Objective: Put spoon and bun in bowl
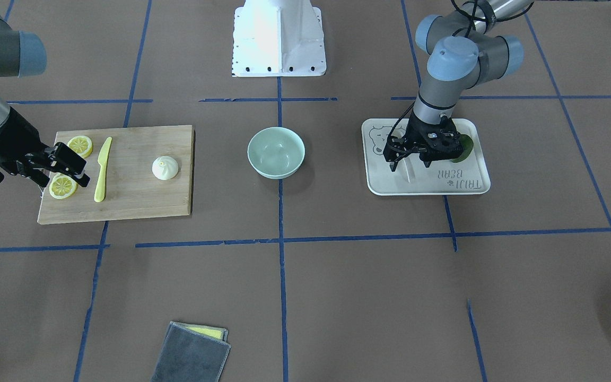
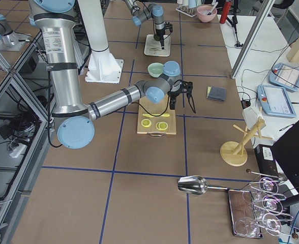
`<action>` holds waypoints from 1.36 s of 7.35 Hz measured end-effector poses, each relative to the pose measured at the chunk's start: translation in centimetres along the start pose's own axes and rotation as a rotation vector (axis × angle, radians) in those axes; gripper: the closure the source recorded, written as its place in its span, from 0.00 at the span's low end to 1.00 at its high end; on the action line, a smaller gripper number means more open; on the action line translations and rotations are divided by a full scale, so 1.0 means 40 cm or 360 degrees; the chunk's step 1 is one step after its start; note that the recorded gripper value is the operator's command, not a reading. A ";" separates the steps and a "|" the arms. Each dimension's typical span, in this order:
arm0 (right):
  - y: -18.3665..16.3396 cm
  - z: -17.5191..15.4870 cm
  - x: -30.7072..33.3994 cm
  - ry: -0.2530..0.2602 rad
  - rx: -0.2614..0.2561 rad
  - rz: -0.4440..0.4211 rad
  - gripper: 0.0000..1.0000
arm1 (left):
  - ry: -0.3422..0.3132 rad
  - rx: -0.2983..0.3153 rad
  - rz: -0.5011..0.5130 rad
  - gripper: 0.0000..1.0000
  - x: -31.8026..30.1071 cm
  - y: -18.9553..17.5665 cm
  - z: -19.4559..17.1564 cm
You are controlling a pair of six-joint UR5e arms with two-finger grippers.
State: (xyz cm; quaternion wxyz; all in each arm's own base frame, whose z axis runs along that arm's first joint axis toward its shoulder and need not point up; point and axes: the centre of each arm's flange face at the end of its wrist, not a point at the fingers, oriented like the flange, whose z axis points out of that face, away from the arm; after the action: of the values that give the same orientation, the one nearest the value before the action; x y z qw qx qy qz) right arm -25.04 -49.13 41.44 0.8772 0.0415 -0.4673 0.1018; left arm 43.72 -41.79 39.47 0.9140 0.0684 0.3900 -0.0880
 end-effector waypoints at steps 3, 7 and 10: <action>0.038 0.028 -0.058 -0.0004 0.0005 0.0017 0.00 | -0.0021 -0.0024 0.0006 0.34 -0.001 0.018 0.025; 0.064 0.052 -0.094 0.0004 0.0014 0.0009 0.00 | -0.0017 -0.0050 -0.0007 0.58 0.012 0.049 0.032; 0.066 0.054 -0.096 0.0004 0.0011 0.0007 0.00 | -0.0011 -0.0049 -0.0010 0.85 0.013 0.051 0.023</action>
State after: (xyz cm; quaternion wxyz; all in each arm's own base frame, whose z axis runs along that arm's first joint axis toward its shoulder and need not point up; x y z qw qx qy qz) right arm -29.45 -47.44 39.39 0.8775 0.0434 -0.4659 0.1056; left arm 45.13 -40.04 39.85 0.9160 0.0528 0.3884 -0.0851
